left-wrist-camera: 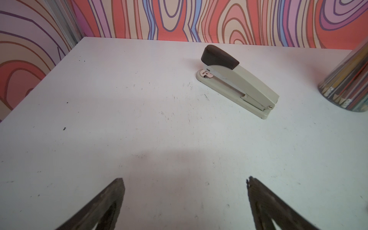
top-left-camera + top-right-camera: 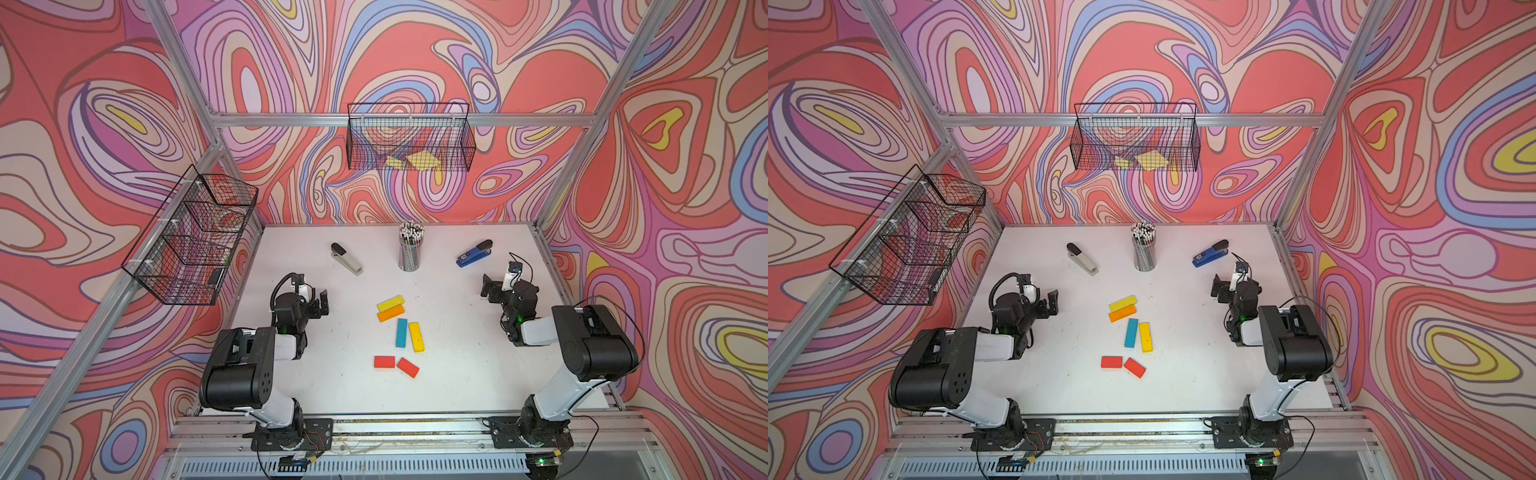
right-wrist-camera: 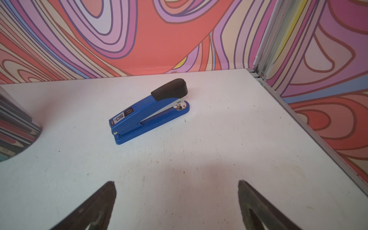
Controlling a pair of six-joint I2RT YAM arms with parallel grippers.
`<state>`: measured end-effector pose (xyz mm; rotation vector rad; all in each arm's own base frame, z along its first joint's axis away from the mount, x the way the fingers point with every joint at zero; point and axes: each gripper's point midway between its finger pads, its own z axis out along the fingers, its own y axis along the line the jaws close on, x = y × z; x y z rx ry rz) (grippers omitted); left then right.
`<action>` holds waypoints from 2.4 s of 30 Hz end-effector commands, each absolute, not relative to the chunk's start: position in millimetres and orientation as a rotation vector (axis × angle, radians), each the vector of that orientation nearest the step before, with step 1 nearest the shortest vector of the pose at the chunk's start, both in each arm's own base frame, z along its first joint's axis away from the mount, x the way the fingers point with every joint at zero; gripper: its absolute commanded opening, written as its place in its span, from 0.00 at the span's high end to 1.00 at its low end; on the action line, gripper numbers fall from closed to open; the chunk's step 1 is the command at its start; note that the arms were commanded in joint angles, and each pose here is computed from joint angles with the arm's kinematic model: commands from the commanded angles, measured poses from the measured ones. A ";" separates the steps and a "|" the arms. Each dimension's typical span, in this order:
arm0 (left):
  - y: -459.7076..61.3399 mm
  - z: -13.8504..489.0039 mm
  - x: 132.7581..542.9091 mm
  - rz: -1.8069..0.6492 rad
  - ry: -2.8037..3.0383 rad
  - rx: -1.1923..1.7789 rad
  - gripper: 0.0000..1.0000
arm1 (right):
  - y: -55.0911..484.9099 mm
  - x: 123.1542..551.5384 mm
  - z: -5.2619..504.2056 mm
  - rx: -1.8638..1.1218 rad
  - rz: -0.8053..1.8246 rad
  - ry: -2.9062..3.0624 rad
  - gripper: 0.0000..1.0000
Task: Assemble the letter p with building blocks
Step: Adjust the building block at the center of the board.
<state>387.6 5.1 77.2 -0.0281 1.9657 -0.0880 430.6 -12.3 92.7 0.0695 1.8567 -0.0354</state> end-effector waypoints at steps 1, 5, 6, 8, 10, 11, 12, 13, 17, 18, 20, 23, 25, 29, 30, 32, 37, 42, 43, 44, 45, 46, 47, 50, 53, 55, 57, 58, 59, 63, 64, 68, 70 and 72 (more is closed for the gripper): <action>8.6 89.4 391.0 -0.080 1.926 -0.044 0.01 | -14.4 428.8 96.6 0.081 -0.038 1.850 0.02; 11.3 99.2 387.8 -0.070 1.912 -0.065 0.01 | -16.6 428.6 101.2 0.095 -0.050 1.837 0.02; 10.2 107.0 387.5 -0.073 1.918 -0.057 0.01 | -20.3 429.3 107.6 0.117 -0.065 1.837 0.02; 18.0 132.8 384.9 -0.038 1.936 -0.103 0.01 | -22.5 434.5 130.8 0.130 -0.100 1.873 0.02; 35.3 169.9 380.6 -0.019 1.858 -0.274 0.01 | -3.3 442.2 160.6 0.093 -0.093 1.907 0.02; 41.2 188.3 377.9 -0.033 1.798 -0.347 0.01 | 12.5 446.5 177.6 0.061 -0.076 1.921 0.02; 49.8 205.3 373.4 -0.065 1.722 -0.468 0.01 | 31.0 448.3 192.4 0.037 -0.075 1.959 0.02; 63.7 215.0 363.7 -0.101 1.649 -0.653 0.01 | 48.1 448.9 201.3 0.031 -0.063 2.008 0.01; 61.2 243.5 344.9 -0.207 1.561 -0.724 0.01 | 119.5 441.4 220.3 -0.025 0.169 2.145 0.02; 52.6 261.0 349.1 -0.245 1.581 -0.682 0.02 | 136.6 434.9 224.7 -0.034 0.247 2.147 0.02; 35.8 262.1 356.6 -0.286 1.736 -0.626 0.04 | 165.7 418.6 228.0 -0.094 0.416 2.108 0.01; 8.8 242.7 366.3 -0.287 1.996 -0.540 0.03 | 188.1 401.2 217.2 -0.132 0.606 2.070 0.02; -8.7 225.0 365.8 -0.179 2.107 -0.472 0.01 | 195.9 395.6 187.6 -0.122 0.608 2.195 0.02; -38.3 200.3 365.7 -0.014 2.205 -0.363 0.01 | 217.8 378.8 133.2 -0.126 0.636 2.372 0.05; -44.0 195.9 366.8 0.008 2.217 -0.337 0.01 | 226.6 374.0 120.0 -0.123 0.660 2.407 0.06; -53.4 189.8 370.2 0.018 2.226 -0.294 0.01 | 243.0 365.4 98.1 -0.158 0.644 2.470 0.07; -63.2 191.2 374.2 -0.056 2.174 -0.305 0.01 | 284.9 356.5 74.0 -0.211 0.696 2.529 0.07; -66.3 182.3 375.9 -0.056 2.203 -0.286 0.01 | 301.2 357.9 48.8 -0.219 0.694 2.569 0.08; -65.4 180.0 376.1 -0.050 2.205 -0.290 0.01 | 303.9 357.9 45.0 -0.228 0.690 2.575 0.08; -64.2 176.7 375.9 -0.037 2.210 -0.292 0.01 | 306.7 357.8 42.3 -0.236 0.689 2.580 0.08; -62.3 173.9 375.6 -0.026 2.215 -0.299 0.01 | 310.3 357.5 39.9 -0.249 0.689 2.582 0.09; -62.1 172.0 375.5 -0.021 2.218 -0.300 0.01 | 312.3 358.2 38.0 -0.255 0.683 2.580 0.09; -61.7 169.8 375.7 -0.016 2.221 -0.300 0.01 | 317.2 358.8 37.8 -0.273 0.684 2.572 0.09; -61.3 166.6 375.7 -0.014 2.223 -0.306 0.01 | 331.9 359.2 32.9 -0.307 0.701 2.576 0.09; -60.2 166.0 375.2 -0.009 2.226 -0.312 0.01 | 354.5 353.2 34.3 -0.356 0.745 2.576 0.11; -59.3 165.2 373.8 -0.008 2.228 -0.318 0.01 | 370.8 346.8 38.3 -0.402 0.757 2.569 0.11; -59.0 164.2 371.9 -0.008 2.229 -0.314 0.01 | 388.5 338.1 41.5 -0.453 0.774 2.568 0.11; -58.7 164.2 371.2 -0.008 2.230 -0.312 0.01 | 395.3 334.0 43.4 -0.473 0.783 2.567 0.11; -58.2 163.8 370.4 -0.004 2.232 -0.309 0.01 | 401.1 330.1 45.0 -0.491 0.787 2.566 0.11; -56.5 167.1 368.0 0.003 2.228 -0.305 0.01 | 403.9 326.0 56.4 -0.503 0.775 2.559 0.11; -56.2 168.1 368.0 0.001 2.224 -0.307 0.01 | 401.7 327.2 59.6 -0.506 0.750 2.554 0.11; -57.8 168.8 368.9 -0.012 2.222 -0.306 0.01 | 378.3 338.1 65.4 -0.596 0.504 2.546 0.10; -56.9 168.0 369.0 -0.006 2.224 -0.307 0.01 | 365.1 347.3 67.6 -0.669 0.361 2.518 0.08; -56.3 168.7 368.8 -0.004 2.221 -0.311 0.01 | 356.6 354.3 70.3 -0.795 0.239 2.473 0.06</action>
